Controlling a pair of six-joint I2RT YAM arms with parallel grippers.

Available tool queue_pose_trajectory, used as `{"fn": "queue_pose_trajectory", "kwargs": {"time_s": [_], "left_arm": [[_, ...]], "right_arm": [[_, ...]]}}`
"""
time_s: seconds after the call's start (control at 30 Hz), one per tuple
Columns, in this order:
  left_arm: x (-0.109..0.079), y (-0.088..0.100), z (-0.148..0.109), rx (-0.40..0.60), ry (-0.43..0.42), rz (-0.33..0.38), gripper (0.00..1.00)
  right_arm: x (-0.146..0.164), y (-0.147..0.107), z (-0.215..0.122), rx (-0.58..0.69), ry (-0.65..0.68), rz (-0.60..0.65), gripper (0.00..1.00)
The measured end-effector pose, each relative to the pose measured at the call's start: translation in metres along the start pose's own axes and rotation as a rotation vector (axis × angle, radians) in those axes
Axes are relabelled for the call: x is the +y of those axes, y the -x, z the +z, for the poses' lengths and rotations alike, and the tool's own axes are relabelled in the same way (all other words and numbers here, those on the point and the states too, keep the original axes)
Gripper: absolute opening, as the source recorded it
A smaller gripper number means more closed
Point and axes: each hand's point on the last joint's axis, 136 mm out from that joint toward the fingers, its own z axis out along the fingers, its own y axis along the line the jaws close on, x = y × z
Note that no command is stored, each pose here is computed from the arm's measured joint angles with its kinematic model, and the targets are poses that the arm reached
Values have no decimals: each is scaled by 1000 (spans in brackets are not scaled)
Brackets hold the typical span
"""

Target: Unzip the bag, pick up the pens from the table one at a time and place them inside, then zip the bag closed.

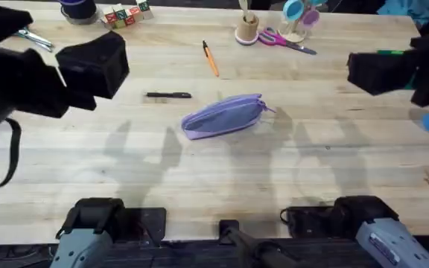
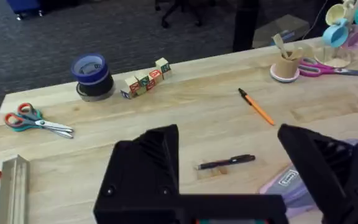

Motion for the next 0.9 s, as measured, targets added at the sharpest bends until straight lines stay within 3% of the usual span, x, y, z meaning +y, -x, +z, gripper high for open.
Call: {"fn": "queue_pose_trajectory", "kwargs": {"time_s": [0.4, 0.53, 0.63, 0.77, 0.9], "left_arm": [[-5, -15, 3, 71, -30, -10, 993], [-15, -26, 1, 113, -87, 1, 993], [-32, -34, -1, 138, -189, 86, 993], [-58, -57, -9, 193, -373, 274, 993], [-70, -72, -11, 211, -487, 457, 992]], "right_arm": [[0, -1, 9, 37, 12, 3, 996], [0, -1, 9, 37, 12, 3, 996], [0, -1, 9, 36, 12, 3, 996], [0, 0, 9, 30, 10, 2, 996], [0, 0, 9, 31, 10, 2, 995]]}}
